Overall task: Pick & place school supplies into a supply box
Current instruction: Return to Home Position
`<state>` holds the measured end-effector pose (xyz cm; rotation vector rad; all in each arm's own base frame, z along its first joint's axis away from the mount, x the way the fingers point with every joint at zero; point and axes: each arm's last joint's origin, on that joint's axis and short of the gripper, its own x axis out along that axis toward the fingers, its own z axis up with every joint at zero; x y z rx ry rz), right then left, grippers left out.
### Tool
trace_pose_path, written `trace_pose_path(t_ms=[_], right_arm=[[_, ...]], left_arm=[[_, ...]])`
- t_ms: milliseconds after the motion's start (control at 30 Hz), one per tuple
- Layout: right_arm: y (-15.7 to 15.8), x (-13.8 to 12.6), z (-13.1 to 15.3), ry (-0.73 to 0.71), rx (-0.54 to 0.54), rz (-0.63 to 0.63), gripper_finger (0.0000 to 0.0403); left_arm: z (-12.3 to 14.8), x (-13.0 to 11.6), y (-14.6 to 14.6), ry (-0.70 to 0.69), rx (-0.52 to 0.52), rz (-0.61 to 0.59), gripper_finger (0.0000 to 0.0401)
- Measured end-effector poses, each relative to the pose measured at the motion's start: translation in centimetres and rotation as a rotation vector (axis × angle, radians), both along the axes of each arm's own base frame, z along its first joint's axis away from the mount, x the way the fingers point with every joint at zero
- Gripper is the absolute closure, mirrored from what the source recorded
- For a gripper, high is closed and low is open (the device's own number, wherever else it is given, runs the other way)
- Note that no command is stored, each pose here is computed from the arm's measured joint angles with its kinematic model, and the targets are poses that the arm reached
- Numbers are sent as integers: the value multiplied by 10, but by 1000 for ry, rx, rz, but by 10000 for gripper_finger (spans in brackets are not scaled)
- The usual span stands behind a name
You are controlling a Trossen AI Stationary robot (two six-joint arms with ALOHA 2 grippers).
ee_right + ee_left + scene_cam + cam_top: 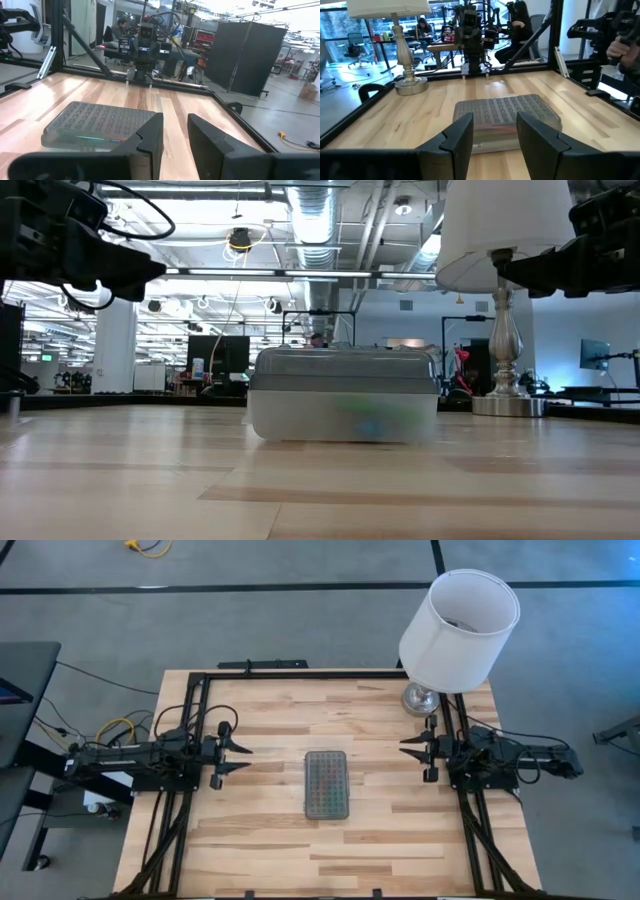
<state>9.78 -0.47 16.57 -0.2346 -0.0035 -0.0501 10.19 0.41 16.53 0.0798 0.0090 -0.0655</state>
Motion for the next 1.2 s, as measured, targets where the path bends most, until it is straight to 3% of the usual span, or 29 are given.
trace_pose_path(t_ms=[467, 1200], right_arm=[[0, 0, 0, 0, 0, 0, 317], [0, 0, 0, 0, -1, 0, 317]], left_arm=[[-2, 0, 4, 21, 3, 126, 255], [-2, 0, 4, 22, 3, 133, 255]])
